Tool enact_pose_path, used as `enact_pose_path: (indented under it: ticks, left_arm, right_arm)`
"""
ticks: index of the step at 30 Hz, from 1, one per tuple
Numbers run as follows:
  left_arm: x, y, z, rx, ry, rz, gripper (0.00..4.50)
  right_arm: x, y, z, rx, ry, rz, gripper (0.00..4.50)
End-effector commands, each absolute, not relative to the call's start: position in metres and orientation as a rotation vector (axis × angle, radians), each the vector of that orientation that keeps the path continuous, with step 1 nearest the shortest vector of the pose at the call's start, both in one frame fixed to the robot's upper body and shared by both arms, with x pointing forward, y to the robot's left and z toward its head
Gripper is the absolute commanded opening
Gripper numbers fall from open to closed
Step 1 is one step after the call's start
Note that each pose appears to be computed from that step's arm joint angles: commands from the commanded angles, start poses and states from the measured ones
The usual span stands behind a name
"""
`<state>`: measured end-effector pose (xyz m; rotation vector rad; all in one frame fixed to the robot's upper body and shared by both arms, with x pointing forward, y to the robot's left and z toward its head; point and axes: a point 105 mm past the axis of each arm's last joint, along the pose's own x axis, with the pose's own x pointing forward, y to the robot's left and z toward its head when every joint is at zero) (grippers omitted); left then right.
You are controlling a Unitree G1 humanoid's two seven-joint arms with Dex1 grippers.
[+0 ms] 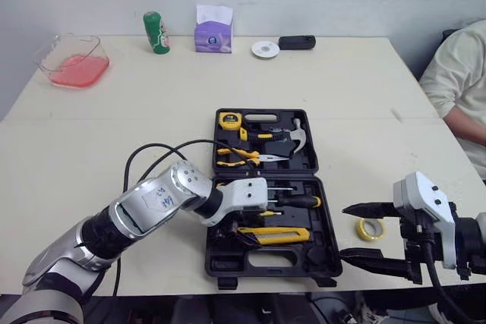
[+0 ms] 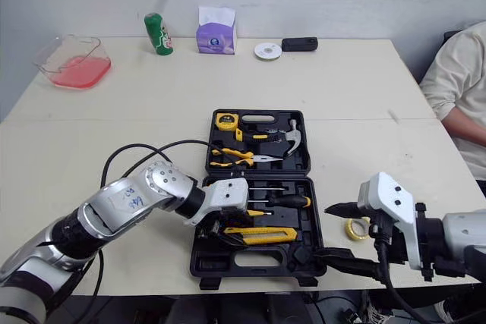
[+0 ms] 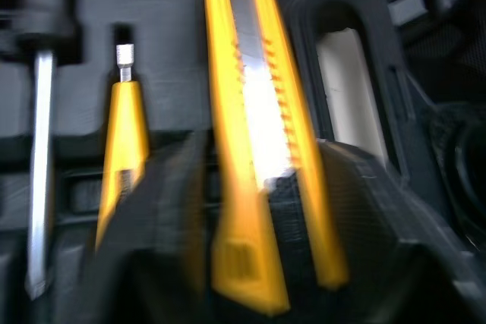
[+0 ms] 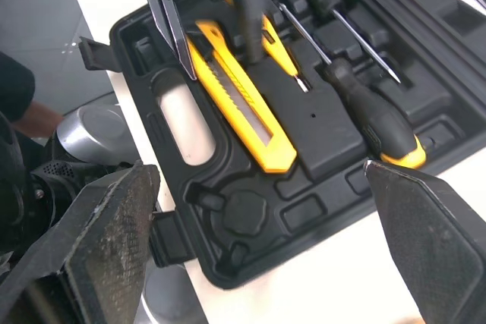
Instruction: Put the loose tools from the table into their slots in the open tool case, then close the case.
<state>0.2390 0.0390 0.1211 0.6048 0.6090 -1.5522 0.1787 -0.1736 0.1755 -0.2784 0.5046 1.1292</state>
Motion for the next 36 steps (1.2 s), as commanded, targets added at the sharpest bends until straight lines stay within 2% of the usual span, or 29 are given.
enact_pose_path:
  ticks: [1, 4, 8, 11, 13, 19, 26, 31, 36]
  left_arm:
    - [0.236, 0.037, 0.144, 0.527, 0.511, -1.589, 4.45]
    - [0.24, 0.036, 0.156, 0.415, 0.337, -1.624, 4.45]
    - [0.237, 0.043, 0.151, 0.454, 0.202, -1.67, 4.45]
    - [0.228, 0.04, 0.14, 0.362, 0.156, -1.741, 3.68]
    - [0.225, 0.039, 0.135, 0.348, 0.133, -1.768, 2.76]
    - [0.227, 0.042, 0.103, 0.374, 0.229, -1.742, 0.04]
    - [0.224, 0.044, 0.092, 0.411, 0.29, -1.761, 0.04]
    - [0.226, 0.058, 0.067, 0.562, 0.449, -1.744, 0.04]
    - [0.231, 0.068, 0.056, 0.657, 0.531, -1.72, 0.04]
  right_arm:
    - [0.181, -0.171, 0.18, -0.293, 0.462, 1.137, 4.5]
    - [0.181, -0.171, 0.18, -0.296, 0.457, 1.136, 4.5]
    - [0.181, -0.171, 0.179, -0.296, 0.454, 1.136, 4.5]
    - [0.182, -0.169, 0.178, -0.295, 0.45, 1.14, 4.5]
    - [0.181, -0.169, 0.178, -0.291, 0.452, 1.144, 4.5]
    - [0.181, -0.166, 0.175, -0.294, 0.453, 1.16, 4.5]
    - [0.183, -0.167, 0.174, -0.297, 0.452, 1.154, 4.5]
    - [0.186, -0.168, 0.174, -0.303, 0.451, 1.149, 4.5]
    - [0.186, -0.17, 0.169, -0.303, 0.466, 1.145, 4.5]
